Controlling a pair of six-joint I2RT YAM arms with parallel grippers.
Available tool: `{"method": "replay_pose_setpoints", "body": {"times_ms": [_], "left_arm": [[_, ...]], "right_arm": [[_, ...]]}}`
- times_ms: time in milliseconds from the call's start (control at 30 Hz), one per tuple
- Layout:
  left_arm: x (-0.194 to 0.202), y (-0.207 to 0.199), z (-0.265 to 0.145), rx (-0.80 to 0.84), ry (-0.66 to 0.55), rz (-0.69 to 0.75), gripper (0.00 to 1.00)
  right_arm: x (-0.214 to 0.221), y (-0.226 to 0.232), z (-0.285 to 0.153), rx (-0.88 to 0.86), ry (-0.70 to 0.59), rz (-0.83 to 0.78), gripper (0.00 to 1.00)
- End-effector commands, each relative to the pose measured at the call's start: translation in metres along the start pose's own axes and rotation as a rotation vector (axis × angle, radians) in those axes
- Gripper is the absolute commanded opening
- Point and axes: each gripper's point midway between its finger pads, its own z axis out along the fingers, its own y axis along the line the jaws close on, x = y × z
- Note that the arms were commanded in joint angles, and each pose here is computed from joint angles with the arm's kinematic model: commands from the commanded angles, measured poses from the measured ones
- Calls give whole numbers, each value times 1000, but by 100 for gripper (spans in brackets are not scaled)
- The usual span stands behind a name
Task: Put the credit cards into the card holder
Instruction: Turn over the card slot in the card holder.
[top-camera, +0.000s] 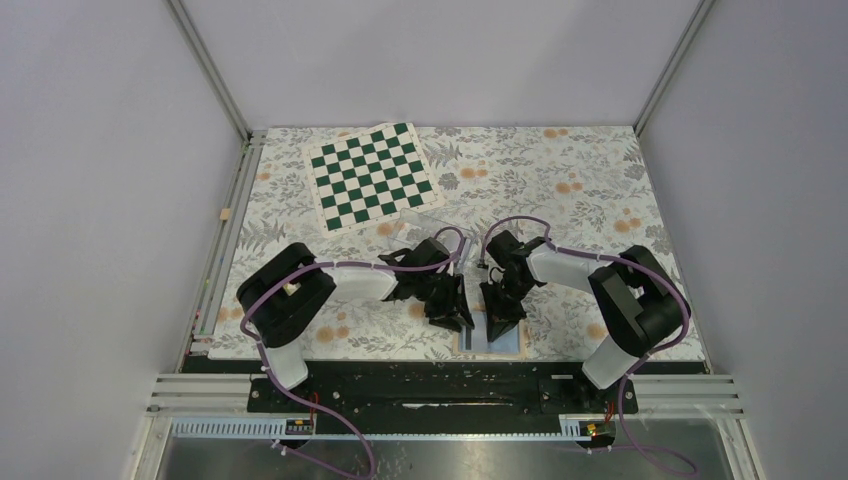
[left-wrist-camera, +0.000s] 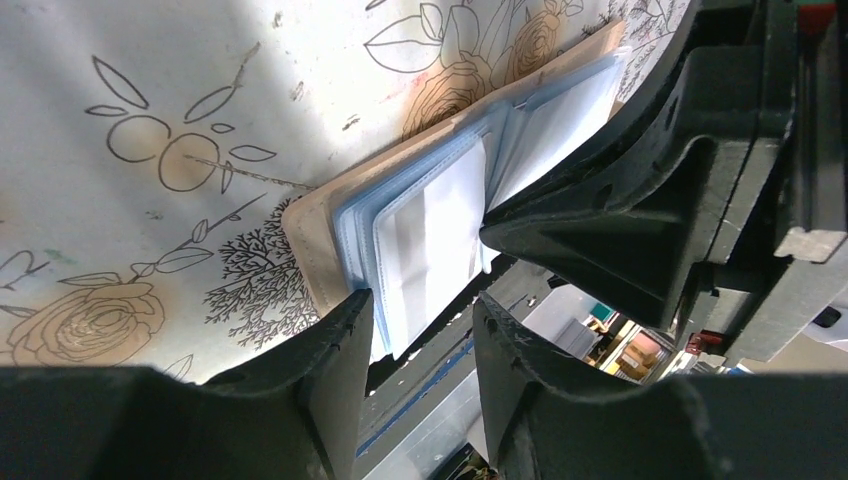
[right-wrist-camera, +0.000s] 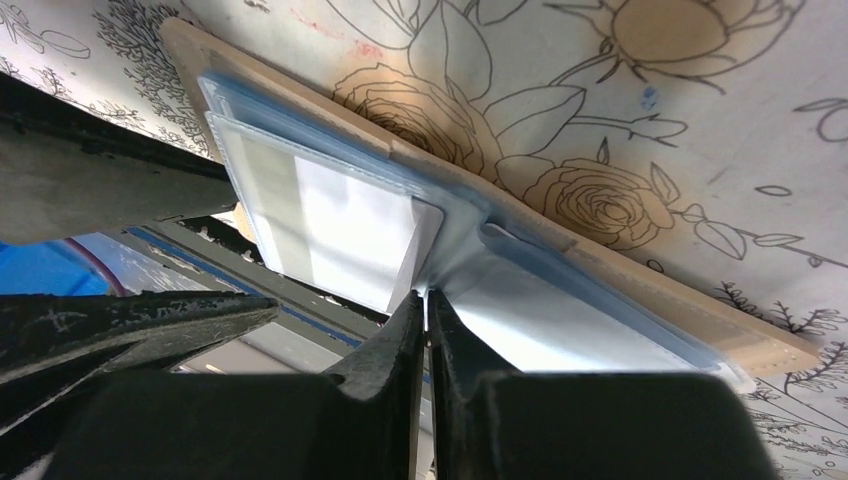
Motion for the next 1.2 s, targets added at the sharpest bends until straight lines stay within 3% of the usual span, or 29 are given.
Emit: {"method": "replay_pose_setpoints", "body": {"times_ms": [0, 167, 433, 733, 967, 1167], "left_arm": [[-3, 6, 4, -61, -14, 27, 42], [-3, -3, 7, -33, -6, 32, 42], [-2, -49, -5, 188, -14, 42, 35], [3, -58, -5, 204, 11, 49, 35], [5, -66, 3, 214, 45, 59, 37], [5, -80, 13, 231, 75, 77, 39]], "right_arm": [[1, -3, 7, 10, 10, -7, 10], [1, -5, 9, 13, 13, -6, 7], [0, -1, 9, -6, 8, -10, 5], [-4, 13, -15, -25, -66, -28, 13], [-2, 1, -45, 93, -128, -39, 18], [-7, -26, -63, 232, -195, 1, 17]]}}
